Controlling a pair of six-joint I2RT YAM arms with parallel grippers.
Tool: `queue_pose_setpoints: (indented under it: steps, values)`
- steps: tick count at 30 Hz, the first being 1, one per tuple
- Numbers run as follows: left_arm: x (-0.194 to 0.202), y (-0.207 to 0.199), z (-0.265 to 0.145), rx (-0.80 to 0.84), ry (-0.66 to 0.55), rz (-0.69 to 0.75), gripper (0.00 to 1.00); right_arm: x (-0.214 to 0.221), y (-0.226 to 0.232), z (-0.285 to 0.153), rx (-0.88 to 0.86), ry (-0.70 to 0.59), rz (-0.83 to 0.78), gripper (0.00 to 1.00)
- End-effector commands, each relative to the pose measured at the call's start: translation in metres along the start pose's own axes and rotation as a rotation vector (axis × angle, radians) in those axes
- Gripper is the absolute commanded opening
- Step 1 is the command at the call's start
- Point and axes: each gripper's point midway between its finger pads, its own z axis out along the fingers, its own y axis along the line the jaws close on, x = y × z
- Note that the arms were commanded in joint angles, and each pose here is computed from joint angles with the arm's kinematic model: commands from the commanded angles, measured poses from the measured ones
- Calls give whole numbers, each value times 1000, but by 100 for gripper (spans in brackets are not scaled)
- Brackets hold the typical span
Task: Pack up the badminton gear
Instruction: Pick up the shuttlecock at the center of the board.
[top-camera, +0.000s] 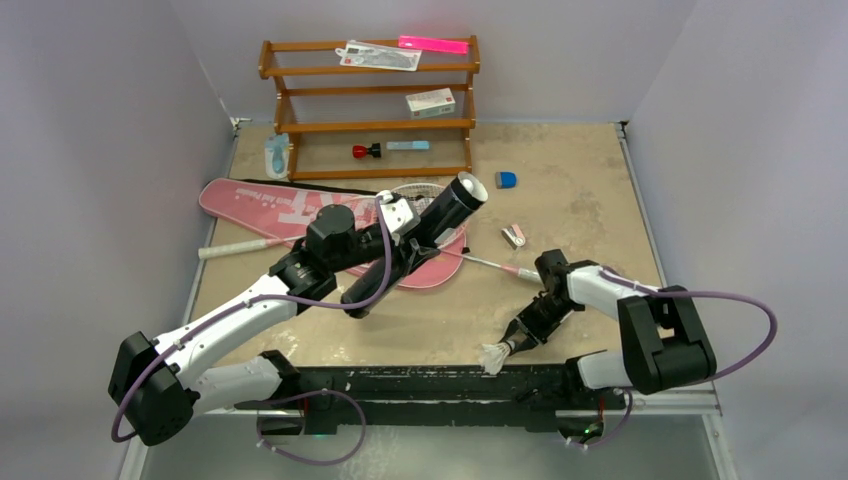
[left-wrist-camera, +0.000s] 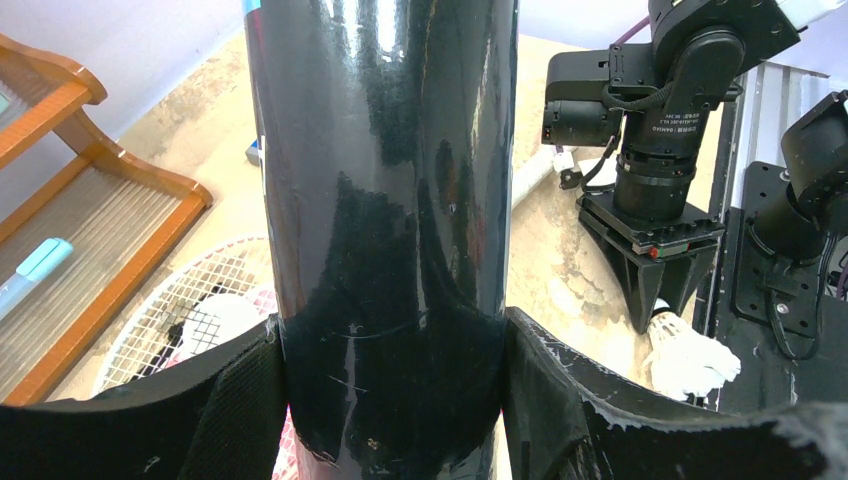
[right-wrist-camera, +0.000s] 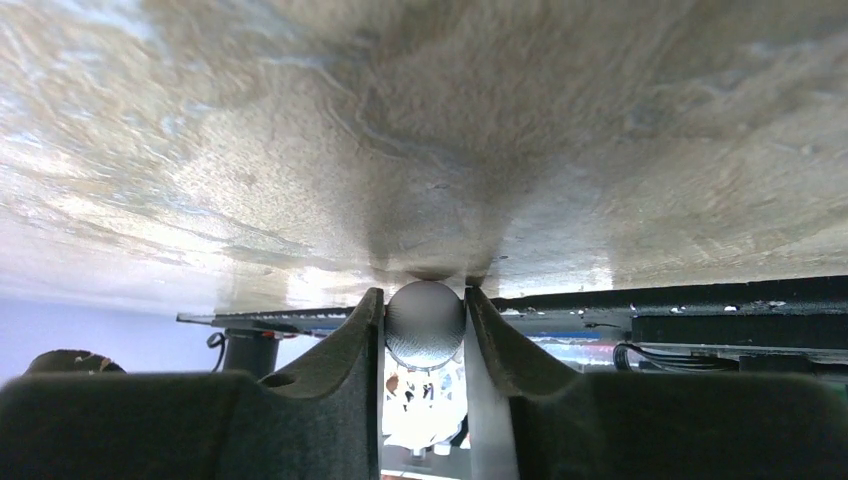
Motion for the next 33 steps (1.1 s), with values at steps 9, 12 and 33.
queue_pose_setpoints:
  steps: [9, 12, 33]
  values:
    - [-36, 0, -2, 15, -111, 43, 52, -25, 31, -31, -130, -197, -162, 22]
    - [-36, -3, -2, 30, -117, 44, 52, -22, 54, -82, -235, -335, -235, 23]
    - [-47, -39, -10, 226, -250, 145, 51, 75, 137, -423, -1075, -1517, -1085, 10]
